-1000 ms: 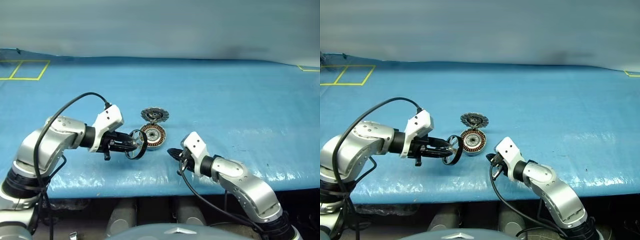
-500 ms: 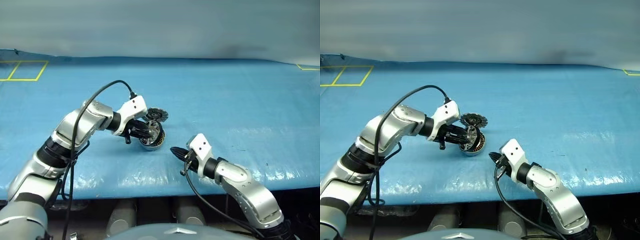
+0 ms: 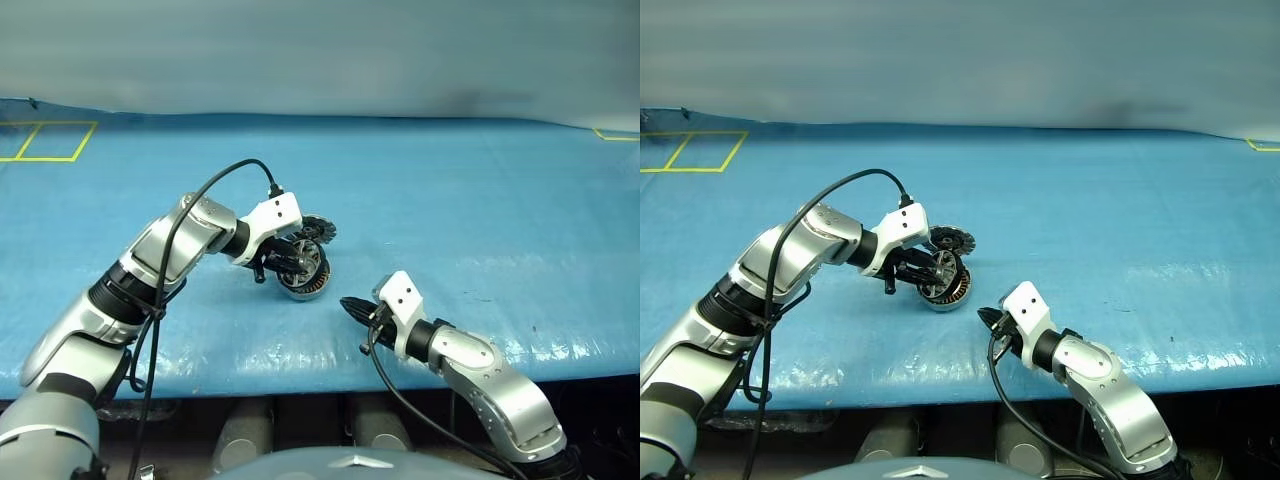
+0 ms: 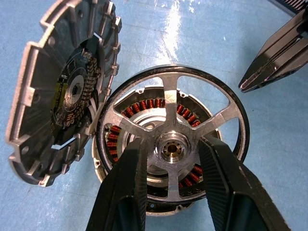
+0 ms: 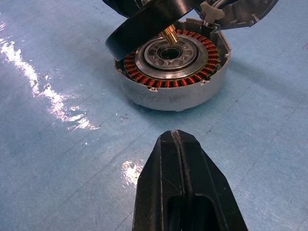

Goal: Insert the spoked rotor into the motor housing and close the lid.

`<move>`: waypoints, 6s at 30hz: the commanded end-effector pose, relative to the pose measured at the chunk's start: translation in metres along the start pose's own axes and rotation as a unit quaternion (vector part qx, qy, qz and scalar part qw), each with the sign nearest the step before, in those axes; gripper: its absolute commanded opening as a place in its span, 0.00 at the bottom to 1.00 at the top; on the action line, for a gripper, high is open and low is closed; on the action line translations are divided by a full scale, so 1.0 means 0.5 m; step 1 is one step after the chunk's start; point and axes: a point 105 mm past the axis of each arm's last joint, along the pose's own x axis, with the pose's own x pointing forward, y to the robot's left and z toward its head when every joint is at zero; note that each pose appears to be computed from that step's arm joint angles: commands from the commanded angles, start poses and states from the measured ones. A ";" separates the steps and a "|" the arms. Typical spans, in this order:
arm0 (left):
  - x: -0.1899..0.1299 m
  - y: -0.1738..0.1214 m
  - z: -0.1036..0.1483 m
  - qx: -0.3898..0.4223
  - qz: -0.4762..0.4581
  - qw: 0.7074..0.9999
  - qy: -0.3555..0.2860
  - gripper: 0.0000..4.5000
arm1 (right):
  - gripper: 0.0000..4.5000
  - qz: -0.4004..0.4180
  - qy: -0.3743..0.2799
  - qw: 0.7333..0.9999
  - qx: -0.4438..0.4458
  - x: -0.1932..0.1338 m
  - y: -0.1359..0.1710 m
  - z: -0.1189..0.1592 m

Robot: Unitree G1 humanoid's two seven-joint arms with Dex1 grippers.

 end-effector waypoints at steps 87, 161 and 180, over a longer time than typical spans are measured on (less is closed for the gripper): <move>0.033 0.000 0.073 0.143 -0.080 0.983 0.081 0.99 | 0.00 -0.023 -0.024 0.999 -0.015 -0.002 -0.009 0.024; -0.029 -0.143 -0.136 -0.126 0.236 0.924 -0.274 0.01 | 0.00 0.049 0.002 0.998 0.039 0.148 0.028 0.028; -0.037 -0.151 -0.149 -0.128 0.242 0.923 -0.271 0.01 | 0.00 0.110 -0.022 0.994 -0.009 0.111 0.046 0.092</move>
